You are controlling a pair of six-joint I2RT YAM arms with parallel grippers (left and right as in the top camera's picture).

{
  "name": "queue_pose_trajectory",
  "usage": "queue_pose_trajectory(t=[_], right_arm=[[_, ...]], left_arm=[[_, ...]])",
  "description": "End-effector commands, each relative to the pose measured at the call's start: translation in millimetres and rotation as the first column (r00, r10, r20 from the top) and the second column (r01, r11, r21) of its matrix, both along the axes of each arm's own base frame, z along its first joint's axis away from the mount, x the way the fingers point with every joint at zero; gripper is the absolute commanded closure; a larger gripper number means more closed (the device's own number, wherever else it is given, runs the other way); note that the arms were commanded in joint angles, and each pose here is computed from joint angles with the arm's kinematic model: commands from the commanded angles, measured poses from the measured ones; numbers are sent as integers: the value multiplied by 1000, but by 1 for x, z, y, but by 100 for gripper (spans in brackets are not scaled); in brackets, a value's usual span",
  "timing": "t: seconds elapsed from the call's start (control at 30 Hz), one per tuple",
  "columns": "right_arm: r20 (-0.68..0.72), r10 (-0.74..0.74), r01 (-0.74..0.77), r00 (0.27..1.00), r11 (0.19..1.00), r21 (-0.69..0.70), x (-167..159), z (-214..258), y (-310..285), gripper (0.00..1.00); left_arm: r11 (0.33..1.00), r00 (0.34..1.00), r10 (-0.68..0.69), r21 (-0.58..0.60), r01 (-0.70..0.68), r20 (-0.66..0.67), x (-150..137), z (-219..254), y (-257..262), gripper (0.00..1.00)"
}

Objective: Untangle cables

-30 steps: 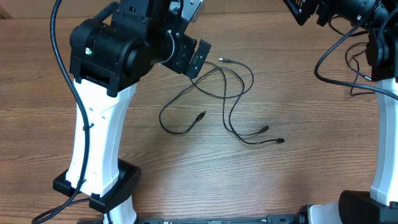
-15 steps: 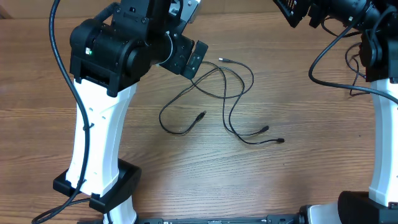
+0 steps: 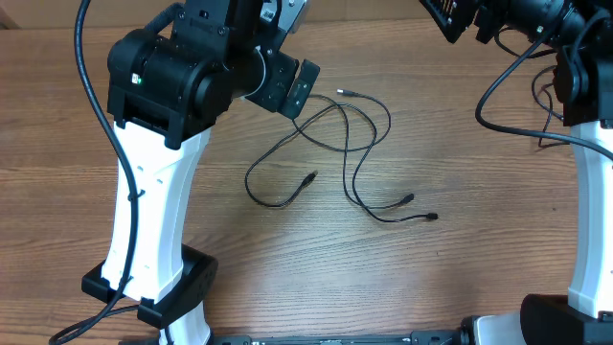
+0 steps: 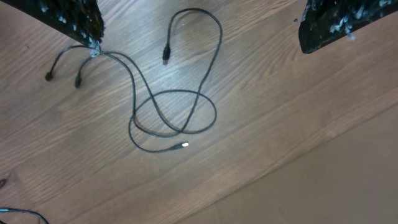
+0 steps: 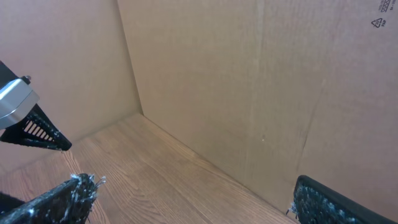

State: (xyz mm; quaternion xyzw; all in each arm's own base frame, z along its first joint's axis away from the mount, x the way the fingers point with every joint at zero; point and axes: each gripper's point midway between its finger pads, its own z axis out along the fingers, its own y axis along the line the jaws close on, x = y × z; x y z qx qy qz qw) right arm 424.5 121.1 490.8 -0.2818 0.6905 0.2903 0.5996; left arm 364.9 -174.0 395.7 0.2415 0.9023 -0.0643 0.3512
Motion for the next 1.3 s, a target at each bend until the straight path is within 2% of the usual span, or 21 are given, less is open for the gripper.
queue_pose_trajectory(t=[0.0, 0.17, 0.43, 0.67, 0.83, 1.03, 1.07, 1.2, 1.27], right_arm=[[-11, -5, 5, 1000, 1000, -7, 5, -7, 1, 0], [-32, 42, -42, 999, 999, -7, 8, -17, 21, 0], [-21, 158, -159, 987, 986, -41, 11, -36, 75, 0], [-78, 85, -92, 993, 992, -81, 34, -66, 94, 0], [-190, 69, -89, 979, 991, -101, 46, -107, 100, 0], [-371, 149, -191, 916, 978, -79, 37, -166, 116, 0], [-442, 147, -194, 885, 979, -61, 38, -188, 121, 3], [-593, 108, -180, 798, 982, -63, 41, -247, 129, 3], [-672, 39, -129, 739, 988, -85, 46, -280, 130, 3]], left_arm=[[998, 997, 59, 31, -60, 47, 1, 9, 13, 0], [995, 994, 95, 19, -96, 56, 4, 11, 15, 0], [964, 969, 205, 144, -224, 138, 14, 16, 47, 0], [937, 953, 250, 206, -283, 173, 16, 18, 62, 0], [936, 952, 251, 208, -285, 173, 16, 18, 63, 0], [936, 953, 251, 207, -284, 172, 16, 18, 63, 0], [936, 952, 251, 207, -285, 173, 16, 18, 63, 0], [939, 954, 247, 203, -279, 168, 15, 17, 62, 0], [946, 959, 234, 190, -262, 157, 15, 16, 58, 0]])
